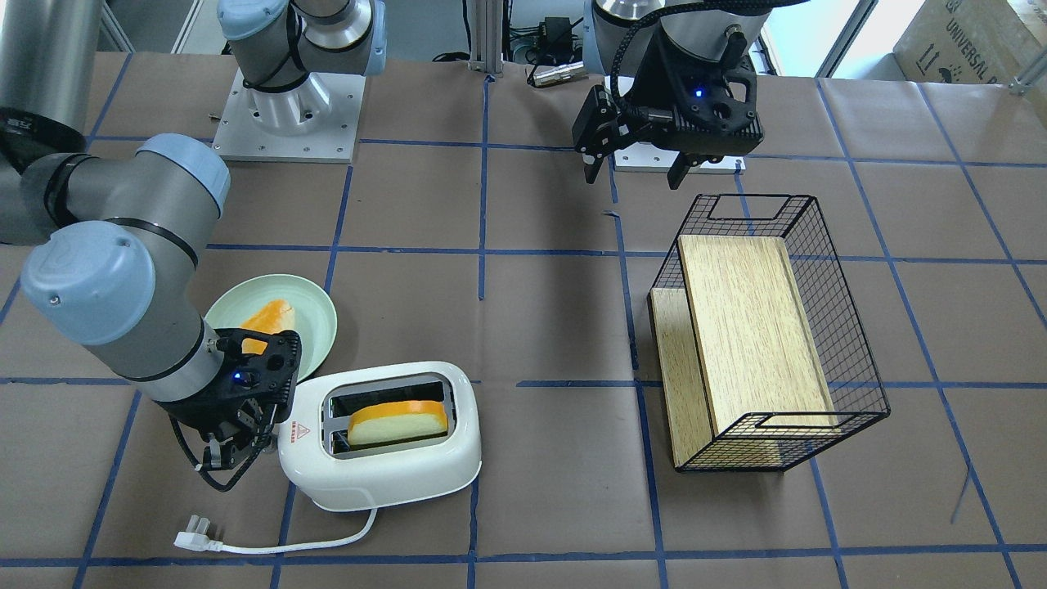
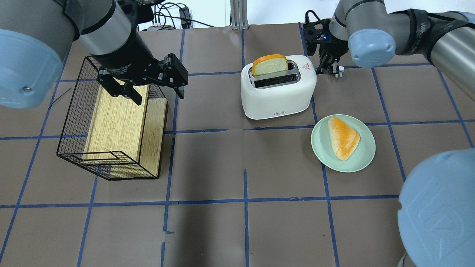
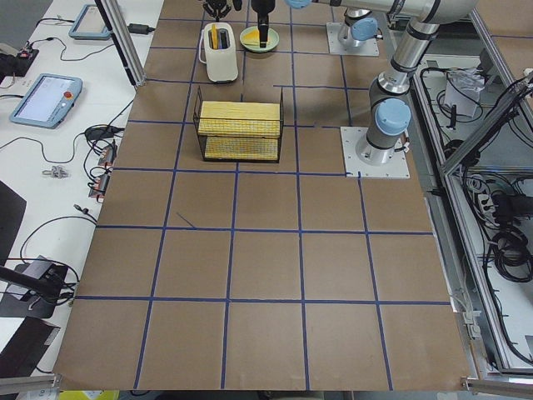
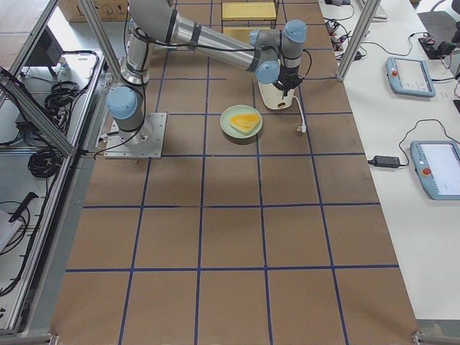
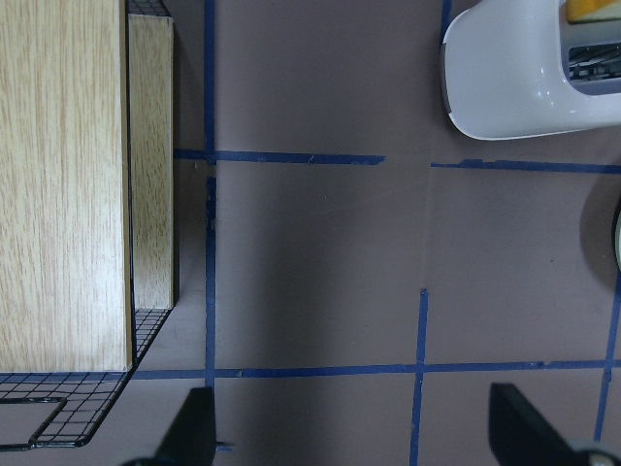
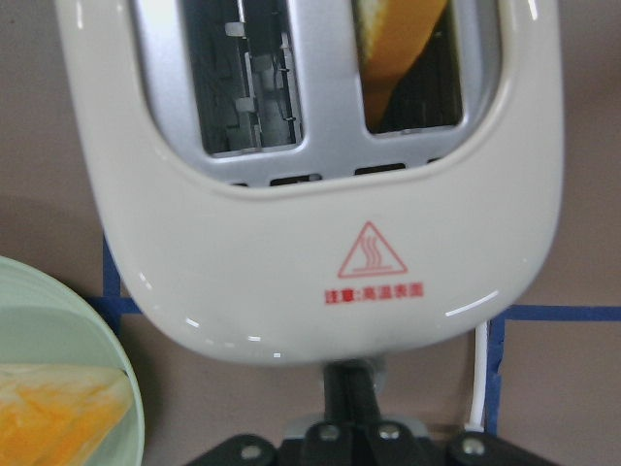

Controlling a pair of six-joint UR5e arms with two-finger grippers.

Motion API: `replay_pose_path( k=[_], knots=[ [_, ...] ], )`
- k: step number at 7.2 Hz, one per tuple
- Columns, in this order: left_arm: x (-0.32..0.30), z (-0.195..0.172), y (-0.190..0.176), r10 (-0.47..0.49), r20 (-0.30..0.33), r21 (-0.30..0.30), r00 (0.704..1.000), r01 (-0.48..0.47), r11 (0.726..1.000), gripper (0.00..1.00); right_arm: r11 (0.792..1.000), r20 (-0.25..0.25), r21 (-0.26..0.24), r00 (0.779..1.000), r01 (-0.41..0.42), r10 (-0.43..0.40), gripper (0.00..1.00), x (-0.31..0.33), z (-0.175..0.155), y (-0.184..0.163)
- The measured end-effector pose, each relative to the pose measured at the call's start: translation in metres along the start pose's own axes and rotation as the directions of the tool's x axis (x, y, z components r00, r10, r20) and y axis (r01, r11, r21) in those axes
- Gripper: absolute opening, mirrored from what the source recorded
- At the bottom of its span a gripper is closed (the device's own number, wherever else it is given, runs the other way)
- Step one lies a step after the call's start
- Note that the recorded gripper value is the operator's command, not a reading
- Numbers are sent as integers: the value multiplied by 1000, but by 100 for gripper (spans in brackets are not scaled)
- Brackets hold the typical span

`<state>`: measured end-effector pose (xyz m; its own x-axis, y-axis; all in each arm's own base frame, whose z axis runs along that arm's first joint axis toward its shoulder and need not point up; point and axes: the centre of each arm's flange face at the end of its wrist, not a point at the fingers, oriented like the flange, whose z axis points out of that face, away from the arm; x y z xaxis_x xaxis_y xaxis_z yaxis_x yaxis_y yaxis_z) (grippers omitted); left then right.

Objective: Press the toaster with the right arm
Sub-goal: 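Press the toaster lever down with the right gripper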

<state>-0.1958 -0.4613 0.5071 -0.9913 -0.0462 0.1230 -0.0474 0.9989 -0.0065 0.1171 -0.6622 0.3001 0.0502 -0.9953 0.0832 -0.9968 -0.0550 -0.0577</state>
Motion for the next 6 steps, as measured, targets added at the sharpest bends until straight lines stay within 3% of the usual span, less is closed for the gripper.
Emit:
replay_pose_path(
  k=[6],
  knots=[
    [0,0,0,0,0,0,1000,0,1000,100,1000,37,3,999,-1,1,3,3,26,2]
  ],
)
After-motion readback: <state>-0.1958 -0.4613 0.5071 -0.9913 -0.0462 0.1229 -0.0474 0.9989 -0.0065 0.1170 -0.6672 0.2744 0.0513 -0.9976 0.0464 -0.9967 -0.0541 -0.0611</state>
